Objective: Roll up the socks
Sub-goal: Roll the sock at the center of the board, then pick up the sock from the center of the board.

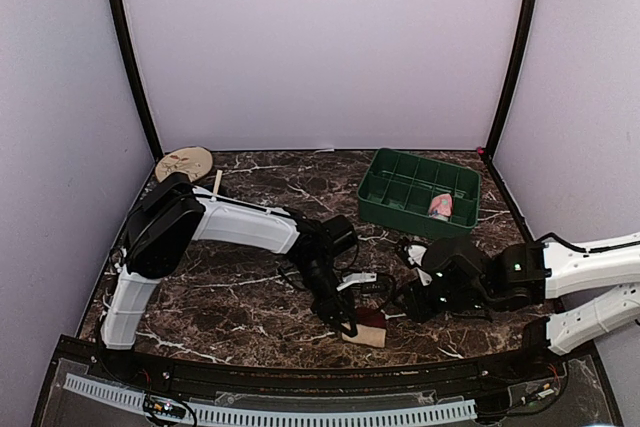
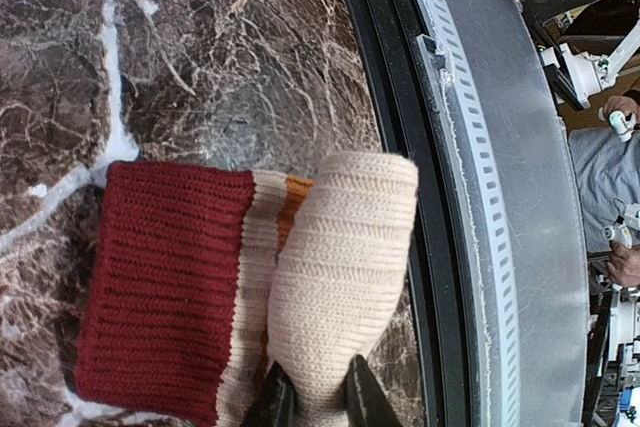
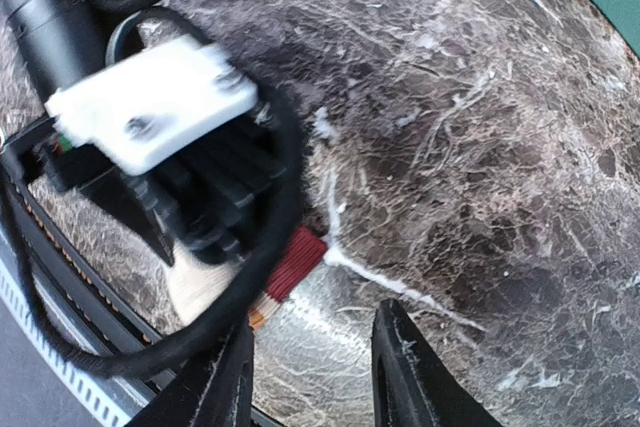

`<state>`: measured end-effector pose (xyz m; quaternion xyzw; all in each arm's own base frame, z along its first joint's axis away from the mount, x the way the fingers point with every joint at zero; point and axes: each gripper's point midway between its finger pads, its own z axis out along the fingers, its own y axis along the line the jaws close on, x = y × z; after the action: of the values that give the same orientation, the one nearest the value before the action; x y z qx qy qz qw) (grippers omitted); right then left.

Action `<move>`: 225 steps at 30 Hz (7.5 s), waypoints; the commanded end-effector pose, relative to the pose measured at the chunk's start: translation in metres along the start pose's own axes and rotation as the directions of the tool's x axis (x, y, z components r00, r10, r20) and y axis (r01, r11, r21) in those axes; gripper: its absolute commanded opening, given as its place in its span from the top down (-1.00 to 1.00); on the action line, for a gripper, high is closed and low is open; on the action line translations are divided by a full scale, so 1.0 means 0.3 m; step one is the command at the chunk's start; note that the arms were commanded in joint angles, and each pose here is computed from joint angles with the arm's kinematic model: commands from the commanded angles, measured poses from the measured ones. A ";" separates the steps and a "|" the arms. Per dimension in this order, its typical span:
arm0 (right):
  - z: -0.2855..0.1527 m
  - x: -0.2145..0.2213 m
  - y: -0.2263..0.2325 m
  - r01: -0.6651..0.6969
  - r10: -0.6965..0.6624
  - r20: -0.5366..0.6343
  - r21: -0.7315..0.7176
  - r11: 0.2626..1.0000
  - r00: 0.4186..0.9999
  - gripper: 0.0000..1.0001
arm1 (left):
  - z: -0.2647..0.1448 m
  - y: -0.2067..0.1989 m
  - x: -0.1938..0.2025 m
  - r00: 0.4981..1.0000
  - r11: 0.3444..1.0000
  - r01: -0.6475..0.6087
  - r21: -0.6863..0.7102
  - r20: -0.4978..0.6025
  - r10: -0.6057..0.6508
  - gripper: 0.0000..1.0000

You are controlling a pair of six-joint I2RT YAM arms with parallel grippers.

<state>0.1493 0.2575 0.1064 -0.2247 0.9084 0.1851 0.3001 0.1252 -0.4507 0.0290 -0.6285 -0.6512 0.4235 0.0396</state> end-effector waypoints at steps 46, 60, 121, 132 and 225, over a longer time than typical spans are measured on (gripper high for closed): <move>0.203 0.228 0.195 0.568 -0.561 -0.204 -0.024 0.822 0.802 0.06 | 0.048 0.049 0.149 0.977 0.982 0.184 0.038 -0.117 -0.178 0.66; 0.237 0.257 0.185 0.522 -0.528 -0.264 -0.096 0.847 0.808 0.60 | 0.028 0.070 0.143 0.975 0.980 0.200 0.025 -0.103 -0.196 0.58; 0.268 0.231 0.153 -0.375 -0.004 -0.658 -0.434 0.819 0.753 0.95 | -0.213 -0.013 0.004 0.901 0.578 -0.294 -0.762 -0.019 0.433 0.05; 0.271 0.228 0.155 -0.454 0.011 -0.708 -0.440 0.775 0.706 0.95 | -0.102 -0.007 0.009 0.827 0.483 -0.495 -0.722 -0.220 0.517 0.04; 0.120 -0.106 -0.134 -0.547 0.504 -0.228 -0.204 0.812 0.833 -0.18 | -0.027 0.134 0.163 0.991 0.808 -0.078 -0.584 -0.134 -0.001 1.00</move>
<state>0.1883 0.2703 0.0865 -0.0558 0.9134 0.3993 0.0556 0.1607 -0.4599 0.0253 -0.6748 -0.6709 0.1963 -0.2365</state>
